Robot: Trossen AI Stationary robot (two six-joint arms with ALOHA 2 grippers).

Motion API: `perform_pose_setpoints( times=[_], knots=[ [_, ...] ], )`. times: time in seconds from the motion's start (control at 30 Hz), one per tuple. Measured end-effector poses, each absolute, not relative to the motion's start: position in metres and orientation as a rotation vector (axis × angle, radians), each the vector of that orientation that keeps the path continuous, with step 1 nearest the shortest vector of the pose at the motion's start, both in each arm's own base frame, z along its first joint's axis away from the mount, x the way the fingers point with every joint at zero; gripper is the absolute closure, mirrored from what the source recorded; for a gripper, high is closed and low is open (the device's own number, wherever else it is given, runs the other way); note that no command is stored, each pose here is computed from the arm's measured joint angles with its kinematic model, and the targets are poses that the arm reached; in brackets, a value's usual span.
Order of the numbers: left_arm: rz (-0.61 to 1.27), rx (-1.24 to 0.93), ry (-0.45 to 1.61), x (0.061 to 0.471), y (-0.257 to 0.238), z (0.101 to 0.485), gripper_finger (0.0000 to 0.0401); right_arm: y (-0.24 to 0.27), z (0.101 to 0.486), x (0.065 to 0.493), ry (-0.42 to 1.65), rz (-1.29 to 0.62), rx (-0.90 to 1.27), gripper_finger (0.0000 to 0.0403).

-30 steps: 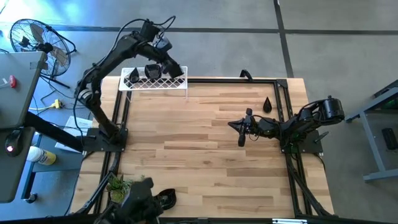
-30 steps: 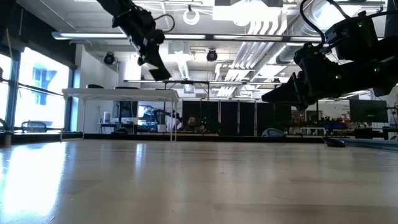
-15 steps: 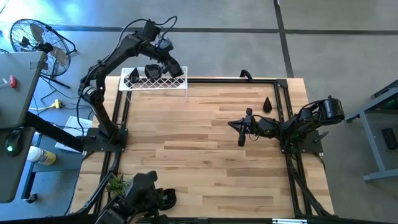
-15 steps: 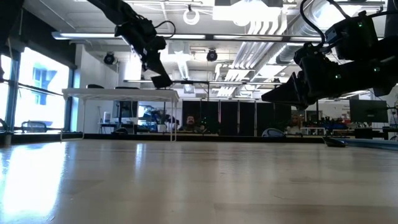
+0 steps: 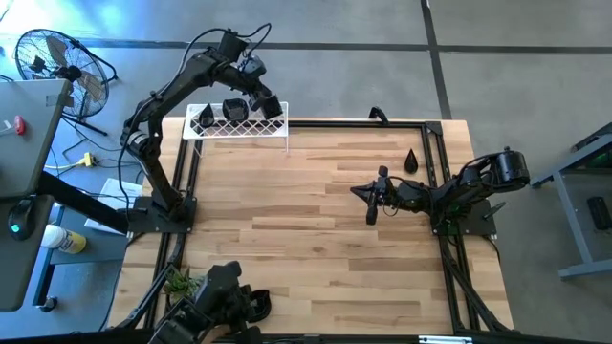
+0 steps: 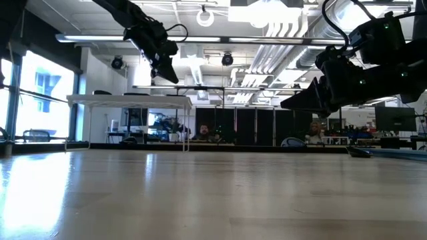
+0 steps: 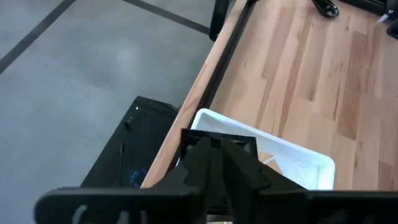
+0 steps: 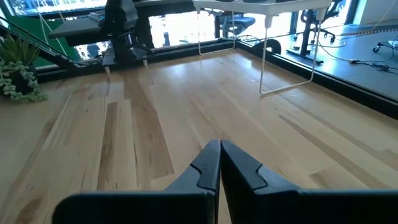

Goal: Pick & Place Mini shaped plates
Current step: Stack the square plate on top of the square plates on the shelf, then stack the drop-shaped plate on top of the drop-shaped plates on the shelf

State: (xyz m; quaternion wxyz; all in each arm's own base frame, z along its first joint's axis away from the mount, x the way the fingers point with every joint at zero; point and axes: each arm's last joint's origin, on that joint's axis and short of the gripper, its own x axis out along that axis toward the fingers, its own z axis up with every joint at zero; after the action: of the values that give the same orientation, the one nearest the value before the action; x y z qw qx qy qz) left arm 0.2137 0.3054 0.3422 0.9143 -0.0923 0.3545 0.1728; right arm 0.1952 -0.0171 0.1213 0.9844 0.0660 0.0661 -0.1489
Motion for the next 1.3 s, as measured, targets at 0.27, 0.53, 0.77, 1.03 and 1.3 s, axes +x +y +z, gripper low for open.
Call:
perform_pose_setpoints(
  times=[0.27,0.53,0.77,1.03,1.3],
  knots=[
    [0.356,-0.189,0.73,0.214,0.305,0.342,0.033,-0.017,0.121,0.195,0.133,-0.299,0.133,0.0396],
    [0.329,-0.154,0.662,0.205,0.289,0.365,0.0383,-0.017,0.121,0.195,0.13,-0.301,0.151,0.0395],
    [0.3,-0.135,0.607,0.233,0.254,0.358,0.0398,-0.017,0.121,0.195,0.128,-0.299,0.167,0.0395],
    [0.27,-0.015,0.376,0.272,0.193,0.344,0.04,-0.016,0.121,0.195,0.126,-0.281,0.199,0.0398],
    [0.224,-0.005,0.169,0.271,0.125,0.301,0.0401,-0.018,0.121,0.195,0.116,-0.357,0.241,0.0396]
  ],
)
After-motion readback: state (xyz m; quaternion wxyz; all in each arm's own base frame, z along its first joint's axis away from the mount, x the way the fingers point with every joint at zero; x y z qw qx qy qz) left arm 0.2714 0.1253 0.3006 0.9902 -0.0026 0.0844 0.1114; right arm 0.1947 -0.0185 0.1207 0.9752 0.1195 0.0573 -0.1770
